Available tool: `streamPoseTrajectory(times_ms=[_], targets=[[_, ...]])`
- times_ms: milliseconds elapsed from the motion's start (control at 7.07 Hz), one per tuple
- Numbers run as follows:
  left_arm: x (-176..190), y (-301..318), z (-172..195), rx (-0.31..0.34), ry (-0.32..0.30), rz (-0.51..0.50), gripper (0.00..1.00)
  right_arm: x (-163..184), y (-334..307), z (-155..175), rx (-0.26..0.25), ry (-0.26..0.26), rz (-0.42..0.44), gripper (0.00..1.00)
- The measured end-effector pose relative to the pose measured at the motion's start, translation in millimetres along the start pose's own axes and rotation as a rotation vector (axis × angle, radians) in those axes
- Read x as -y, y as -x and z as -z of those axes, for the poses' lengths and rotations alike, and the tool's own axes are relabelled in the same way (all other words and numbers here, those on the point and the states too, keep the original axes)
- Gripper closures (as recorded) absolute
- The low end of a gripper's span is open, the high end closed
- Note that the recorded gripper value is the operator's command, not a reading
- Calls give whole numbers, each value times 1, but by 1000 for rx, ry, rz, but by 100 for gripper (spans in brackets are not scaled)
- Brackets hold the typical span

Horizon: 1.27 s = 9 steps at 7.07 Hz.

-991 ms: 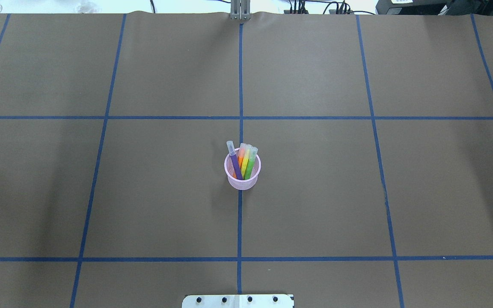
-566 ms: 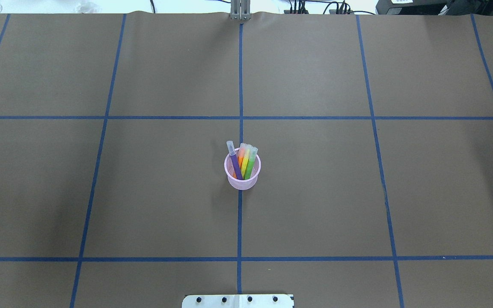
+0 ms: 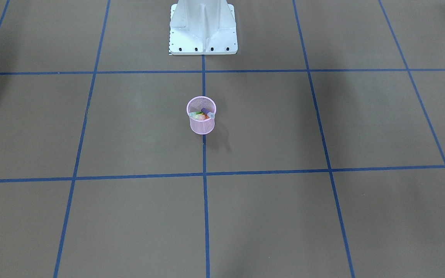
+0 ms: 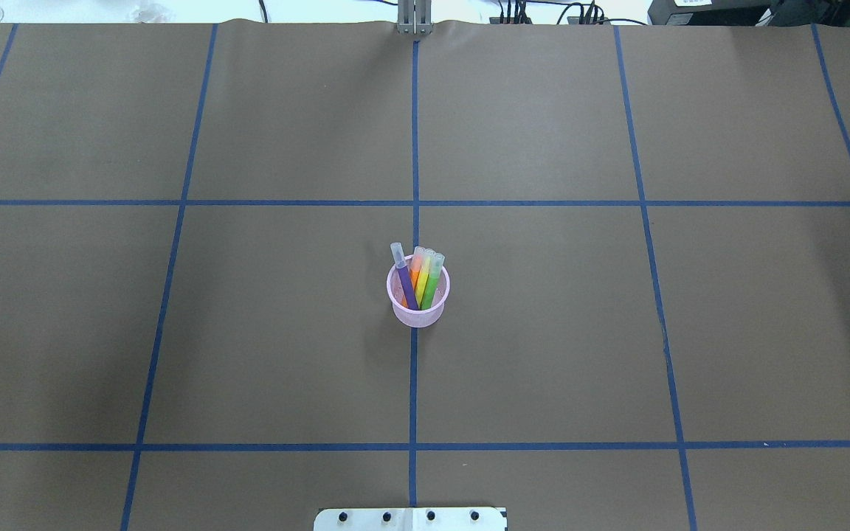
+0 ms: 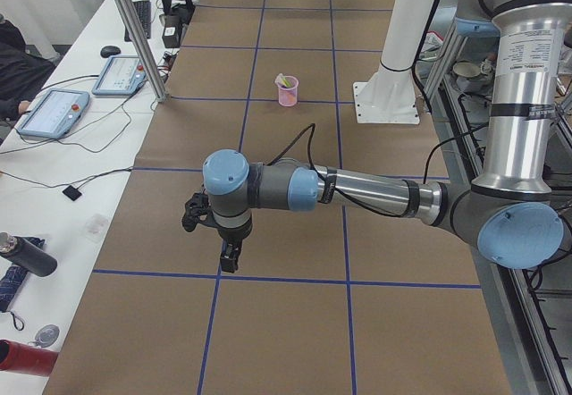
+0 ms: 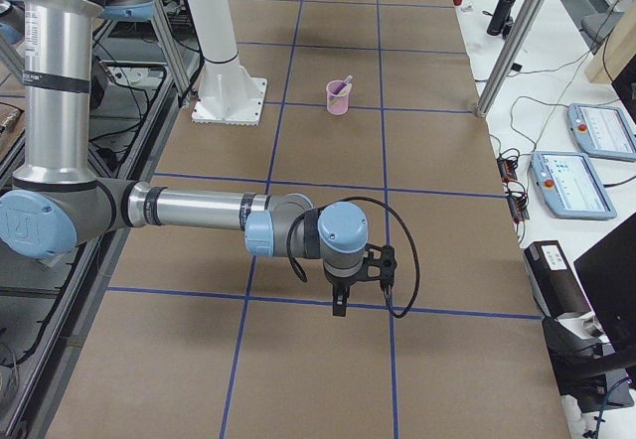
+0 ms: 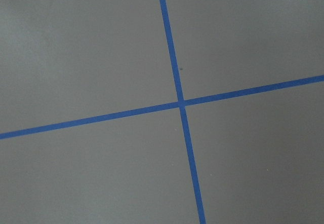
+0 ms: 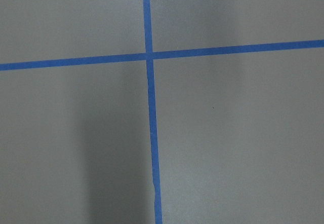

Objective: Collect pens into pen holder

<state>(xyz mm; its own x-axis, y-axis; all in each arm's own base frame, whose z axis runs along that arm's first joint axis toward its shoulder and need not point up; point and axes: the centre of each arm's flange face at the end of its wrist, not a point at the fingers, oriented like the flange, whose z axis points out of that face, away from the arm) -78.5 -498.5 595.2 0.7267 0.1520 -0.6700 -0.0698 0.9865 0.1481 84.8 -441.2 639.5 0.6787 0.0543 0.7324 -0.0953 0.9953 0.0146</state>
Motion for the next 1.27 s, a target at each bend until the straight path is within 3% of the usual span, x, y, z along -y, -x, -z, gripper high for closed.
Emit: streamPoseTrajectory(times_ms=[283, 566, 1274], targets=[[0, 0, -1, 1, 1, 0, 0, -3, 18, 20, 0, -24, 8, 0], [0, -1, -1, 1, 2, -2, 0, -5, 35, 35, 2, -5, -14, 0], [-15, 7, -12, -7, 14, -5, 0, -6, 38, 35, 0, 6, -17, 0]])
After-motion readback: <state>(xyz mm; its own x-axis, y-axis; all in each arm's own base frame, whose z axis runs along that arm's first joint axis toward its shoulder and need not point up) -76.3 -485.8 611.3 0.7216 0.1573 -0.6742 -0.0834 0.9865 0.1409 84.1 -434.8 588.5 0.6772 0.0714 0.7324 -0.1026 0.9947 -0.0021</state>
